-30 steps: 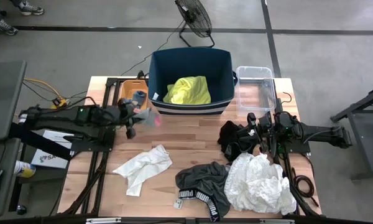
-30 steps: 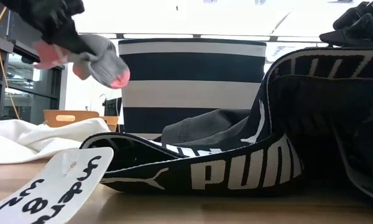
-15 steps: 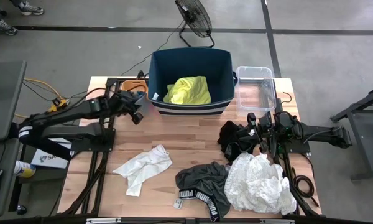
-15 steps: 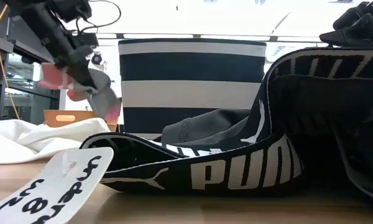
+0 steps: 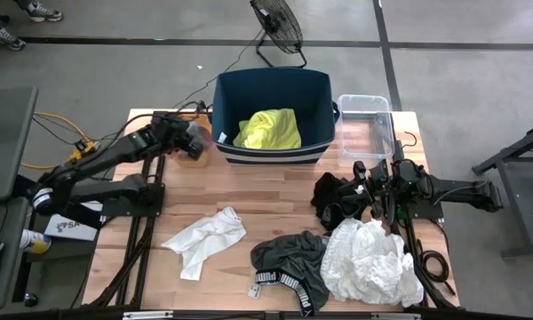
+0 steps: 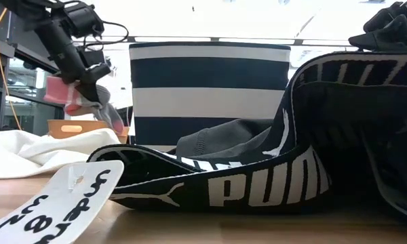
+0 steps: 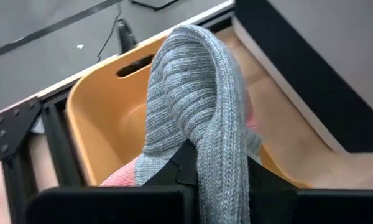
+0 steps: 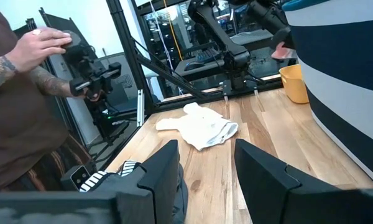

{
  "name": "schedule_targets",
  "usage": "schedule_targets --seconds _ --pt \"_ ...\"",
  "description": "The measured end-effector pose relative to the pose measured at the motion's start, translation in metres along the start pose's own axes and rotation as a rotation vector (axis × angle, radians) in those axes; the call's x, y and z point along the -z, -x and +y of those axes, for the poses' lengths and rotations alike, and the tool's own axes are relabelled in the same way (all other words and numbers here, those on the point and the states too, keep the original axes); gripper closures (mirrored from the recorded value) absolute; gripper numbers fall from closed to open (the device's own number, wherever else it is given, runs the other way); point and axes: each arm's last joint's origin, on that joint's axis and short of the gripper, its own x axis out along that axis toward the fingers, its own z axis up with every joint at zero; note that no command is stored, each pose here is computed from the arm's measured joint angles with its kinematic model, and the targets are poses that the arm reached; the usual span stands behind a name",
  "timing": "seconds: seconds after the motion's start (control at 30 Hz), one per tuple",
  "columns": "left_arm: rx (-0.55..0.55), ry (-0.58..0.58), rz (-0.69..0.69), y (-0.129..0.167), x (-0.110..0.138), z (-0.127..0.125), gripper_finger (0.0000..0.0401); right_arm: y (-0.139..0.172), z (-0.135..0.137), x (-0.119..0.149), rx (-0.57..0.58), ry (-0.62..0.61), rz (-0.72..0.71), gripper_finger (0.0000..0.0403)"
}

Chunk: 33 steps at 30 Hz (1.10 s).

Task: Pick & Place Cloths
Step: Put the gray pink sock into the yellow bin

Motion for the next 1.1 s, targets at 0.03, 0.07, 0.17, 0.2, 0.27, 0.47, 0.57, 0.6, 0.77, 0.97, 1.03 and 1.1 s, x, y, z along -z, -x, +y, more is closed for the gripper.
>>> schedule_targets --seconds 0.03,0.07,0.17,0.2,0.27,0.47,0.57,0.6,0.77,0.97,1.03,1.1 --pt "-0.010 0.011 0.001 -0.001 0.000 0.002 0.0378 0.000 0.000 0.000 0.000 0.000 0.000 0.0254" --pt "-0.017 0.021 0.004 -0.001 -0.001 0.004 0.0378 0.000 0.000 0.000 0.000 0.000 0.000 0.0254" --pt "-0.030 0.053 0.030 -0.008 -0.002 0.007 0.0378 0.000 0.000 0.000 0.000 0.000 0.000 0.0254" --pt "-0.038 0.064 0.044 -0.011 -0.002 0.008 0.0378 0.000 0.000 0.000 0.000 0.000 0.000 0.0254" --pt "-0.044 0.080 0.065 -0.018 -0.002 0.009 0.0378 0.000 0.000 0.000 0.000 0.000 0.000 0.0254" --pt "0.009 0.144 0.085 -0.040 -0.008 0.007 0.0378 0.000 0.000 0.000 0.000 0.000 0.000 0.0254" --pt "0.034 0.188 0.091 -0.050 -0.010 0.003 0.0378 0.000 0.000 0.000 0.000 0.000 0.001 0.0254" --pt "0.050 0.209 0.090 -0.053 -0.011 0.002 0.0378 0.000 0.000 0.000 0.000 0.000 0.000 0.0254" --pt "0.075 0.305 0.085 -0.065 -0.014 -0.002 0.0378 0.000 0.000 0.000 0.001 0.000 0.000 0.0254" --pt "-0.018 0.378 0.053 -0.075 -0.015 -0.002 0.0378 0.000 0.000 0.000 0.001 0.000 0.000 0.0254" --pt "-0.049 0.409 0.049 -0.078 -0.014 -0.001 0.0378 0.000 0.000 0.000 0.000 0.000 0.000 0.0254" --pt "-0.077 0.452 0.051 -0.080 -0.013 -0.001 0.0378 0.000 0.000 0.000 0.001 0.000 0.000 0.0254"
